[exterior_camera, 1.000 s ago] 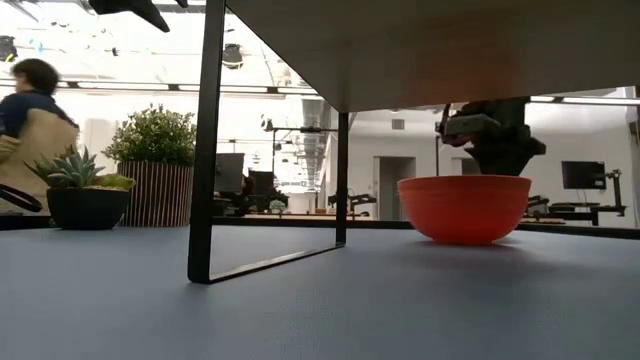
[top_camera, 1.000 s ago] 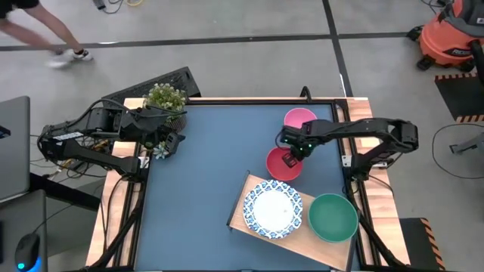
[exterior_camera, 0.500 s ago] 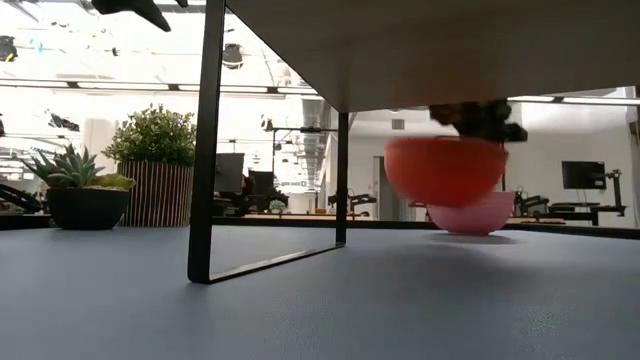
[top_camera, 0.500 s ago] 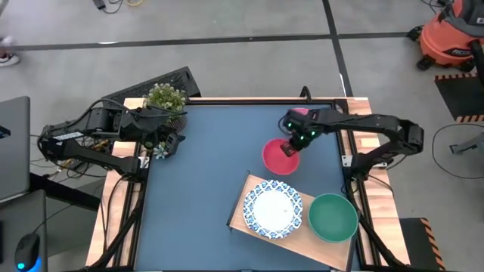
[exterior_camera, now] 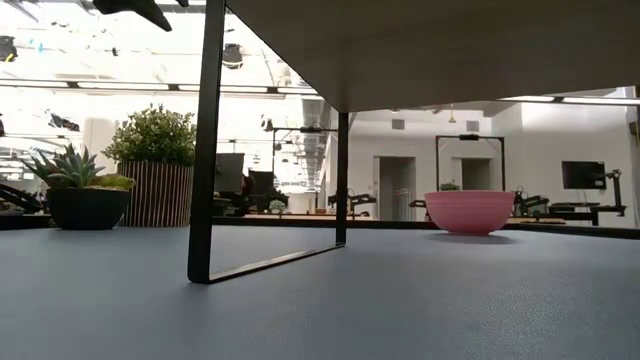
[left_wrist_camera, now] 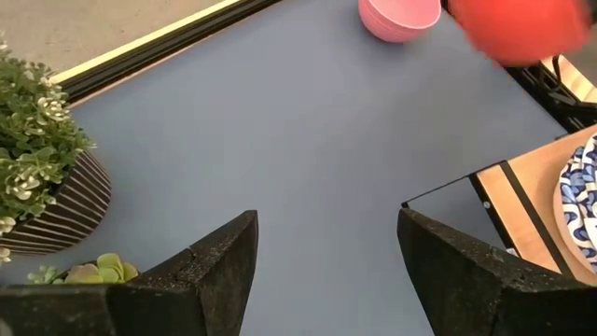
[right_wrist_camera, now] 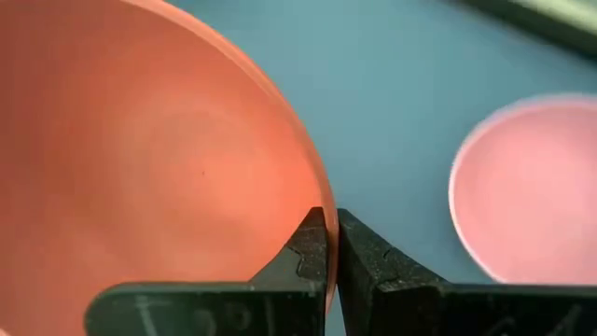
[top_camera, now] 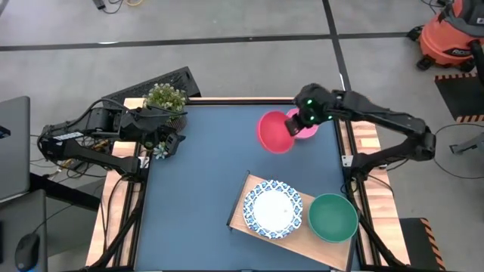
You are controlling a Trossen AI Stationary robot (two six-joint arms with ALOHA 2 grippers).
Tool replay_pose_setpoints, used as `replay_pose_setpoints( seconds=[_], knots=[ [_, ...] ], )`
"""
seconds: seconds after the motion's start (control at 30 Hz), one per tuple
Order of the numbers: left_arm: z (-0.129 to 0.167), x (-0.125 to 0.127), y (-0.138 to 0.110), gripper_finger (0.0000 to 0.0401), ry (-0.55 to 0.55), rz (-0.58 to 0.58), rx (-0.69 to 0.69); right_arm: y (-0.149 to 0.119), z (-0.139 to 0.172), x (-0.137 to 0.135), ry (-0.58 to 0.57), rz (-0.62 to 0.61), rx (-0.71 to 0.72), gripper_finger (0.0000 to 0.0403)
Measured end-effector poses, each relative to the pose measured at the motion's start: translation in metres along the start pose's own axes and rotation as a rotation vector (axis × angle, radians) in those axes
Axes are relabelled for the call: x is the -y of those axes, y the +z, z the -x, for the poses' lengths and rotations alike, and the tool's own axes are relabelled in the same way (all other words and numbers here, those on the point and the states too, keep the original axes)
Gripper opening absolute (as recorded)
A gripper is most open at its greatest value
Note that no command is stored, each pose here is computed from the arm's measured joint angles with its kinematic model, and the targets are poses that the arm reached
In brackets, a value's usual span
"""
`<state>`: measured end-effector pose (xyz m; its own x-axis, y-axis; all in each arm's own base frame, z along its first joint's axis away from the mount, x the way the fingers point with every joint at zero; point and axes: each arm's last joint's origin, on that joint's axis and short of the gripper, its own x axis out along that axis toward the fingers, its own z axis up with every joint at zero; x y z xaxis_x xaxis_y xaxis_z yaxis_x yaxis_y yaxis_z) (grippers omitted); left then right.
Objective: Place and stack bowls onto a shelf
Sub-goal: Stack the orange bowl on top of the green bowl on the shelf
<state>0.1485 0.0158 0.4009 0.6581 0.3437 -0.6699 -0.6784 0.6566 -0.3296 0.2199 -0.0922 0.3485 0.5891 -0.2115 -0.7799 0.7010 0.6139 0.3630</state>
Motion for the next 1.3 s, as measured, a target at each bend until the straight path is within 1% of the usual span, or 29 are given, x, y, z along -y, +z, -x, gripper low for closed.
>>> replay_pose_setpoints(
  seconds=[0.17, 0.27, 0.47, 0.6, 0.73, 0.8, 0.9, 1.0, 1.1, 1.2, 1.3],
  knots=[
    [0.0, 0.0, 0.0, 0.0243, 0.0, -0.001, 0.0, 0.014, 0.045, -0.012, 0.088, 0.019, 0.138, 0.0028],
    [0.0, 0.0, 0.0, 0.0243, -0.009, -0.001, -0.009, 0.014, 0.073, -0.02, 0.178, 0.071, 0.156, 0.0028],
    [0.0, 0.001, -0.001, 0.0243, -0.02, -0.002, -0.02, 0.0, 0.123, -0.034, 0.322, 0.127, 0.143, 0.0028],
    [0.0, 0.001, -0.001, 0.0243, -0.02, -0.001, -0.02, -0.013, 0.157, -0.043, 0.478, 0.179, 0.122, 0.0028],
    [0.0, 0.001, -0.001, 0.0243, -0.02, -0.001, -0.02, -0.03, 0.183, -0.048, 0.591, 0.191, 0.055, 0.0028],
    [0.0, 0.001, -0.001, 0.0243, -0.02, -0.001, -0.02, -0.041, 0.192, -0.048, 0.625, 0.181, -0.013, 0.0028],
    [0.0, 0.001, -0.001, 0.0243, -0.021, 0.001, -0.021, -0.059, 0.197, -0.048, 0.616, 0.148, -0.147, 0.0028],
    [0.0, 0.001, -0.001, 0.0243, -0.021, 0.004, -0.021, -0.076, 0.198, -0.046, 0.537, 0.124, -0.261, 0.0028],
    [0.0, 0.001, -0.001, 0.0243, -0.021, 0.009, -0.021, -0.091, 0.199, -0.044, 0.444, 0.102, -0.334, 0.0028],
    [0.0, 0.001, -0.001, 0.0243, -0.021, 0.02, -0.021, -0.105, 0.199, -0.044, 0.356, 0.115, -0.404, 0.0028],
    [0.0, 0.001, -0.001, 0.0243, -0.019, 0.032, -0.02, -0.119, 0.196, -0.051, 0.333, 0.147, -0.436, 0.0028]
  ],
)
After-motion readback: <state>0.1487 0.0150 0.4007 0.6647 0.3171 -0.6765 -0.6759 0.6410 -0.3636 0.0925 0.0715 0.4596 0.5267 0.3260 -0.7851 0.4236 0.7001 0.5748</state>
